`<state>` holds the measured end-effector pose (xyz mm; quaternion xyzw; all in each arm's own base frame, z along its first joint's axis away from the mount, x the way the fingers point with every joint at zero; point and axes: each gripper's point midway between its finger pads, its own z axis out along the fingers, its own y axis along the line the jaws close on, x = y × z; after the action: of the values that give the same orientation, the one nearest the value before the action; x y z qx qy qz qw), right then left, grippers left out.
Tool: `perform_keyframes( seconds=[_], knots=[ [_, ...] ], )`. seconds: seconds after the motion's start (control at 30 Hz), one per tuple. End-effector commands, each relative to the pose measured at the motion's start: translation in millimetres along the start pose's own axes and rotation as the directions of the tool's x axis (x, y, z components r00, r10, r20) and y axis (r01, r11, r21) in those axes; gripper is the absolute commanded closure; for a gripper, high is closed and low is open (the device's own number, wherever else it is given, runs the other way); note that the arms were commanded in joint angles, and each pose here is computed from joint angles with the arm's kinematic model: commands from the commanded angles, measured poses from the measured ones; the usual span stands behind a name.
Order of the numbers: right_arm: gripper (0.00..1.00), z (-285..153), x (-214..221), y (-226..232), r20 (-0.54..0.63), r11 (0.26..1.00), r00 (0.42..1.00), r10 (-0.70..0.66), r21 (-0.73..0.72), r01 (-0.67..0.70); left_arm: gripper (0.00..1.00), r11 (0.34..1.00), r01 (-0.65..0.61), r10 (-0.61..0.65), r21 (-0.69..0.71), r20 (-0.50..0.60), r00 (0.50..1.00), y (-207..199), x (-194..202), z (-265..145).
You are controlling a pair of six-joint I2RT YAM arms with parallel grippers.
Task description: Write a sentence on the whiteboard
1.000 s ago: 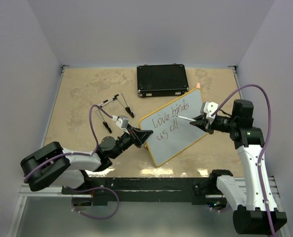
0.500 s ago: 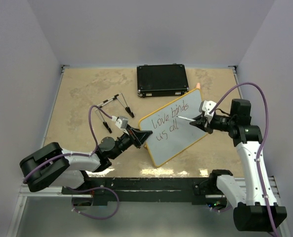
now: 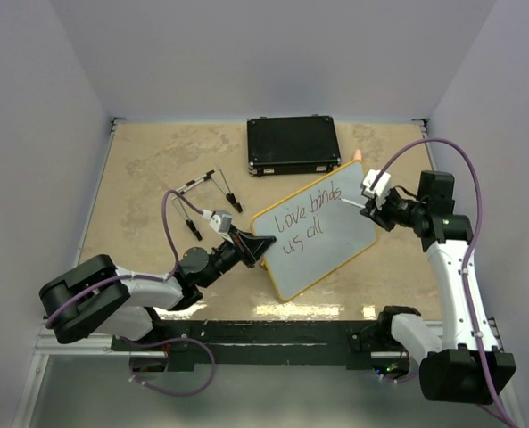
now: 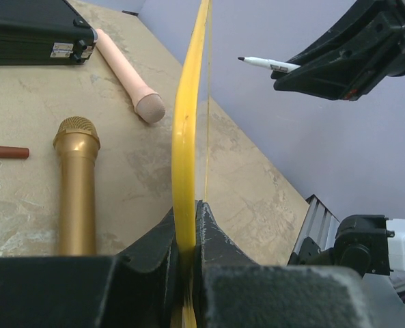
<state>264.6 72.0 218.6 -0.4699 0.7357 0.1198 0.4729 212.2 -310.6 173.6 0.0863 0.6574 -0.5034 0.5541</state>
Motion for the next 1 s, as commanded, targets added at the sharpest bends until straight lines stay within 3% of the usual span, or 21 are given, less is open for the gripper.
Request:
perform_keyframes(
  seconds=[0.0, 0.17, 0.43, 0.97],
  knots=[
    [1.00, 6, 18, -13, -0.038, 0.998, 0.999, -0.007, 0.063, 0.010, 1.00, 0.997, -0.075, 0.076, 0.012, -0.067, 0.995, 3, 17, -3],
    [1.00, 8, 18, -11, -0.027, 0.999, 1.000, -0.014, 0.050, 0.015, 1.00, 0.997, -0.076, 0.076, 0.006, -0.068, 0.995, 4, 17, 0],
    [1.00, 19, 33, 16, -0.026, 0.993, 0.998, -0.057, -0.102, 0.054, 1.00, 0.997, -0.074, 0.073, -0.005, -0.065, 0.995, 6, 17, 0],
    [1.00, 22, 43, 30, -0.041, 0.982, 0.994, -0.106, -0.160, 0.098, 1.00, 0.997, -0.072, 0.072, -0.005, -0.068, 0.995, 6, 18, 3]
  ],
)
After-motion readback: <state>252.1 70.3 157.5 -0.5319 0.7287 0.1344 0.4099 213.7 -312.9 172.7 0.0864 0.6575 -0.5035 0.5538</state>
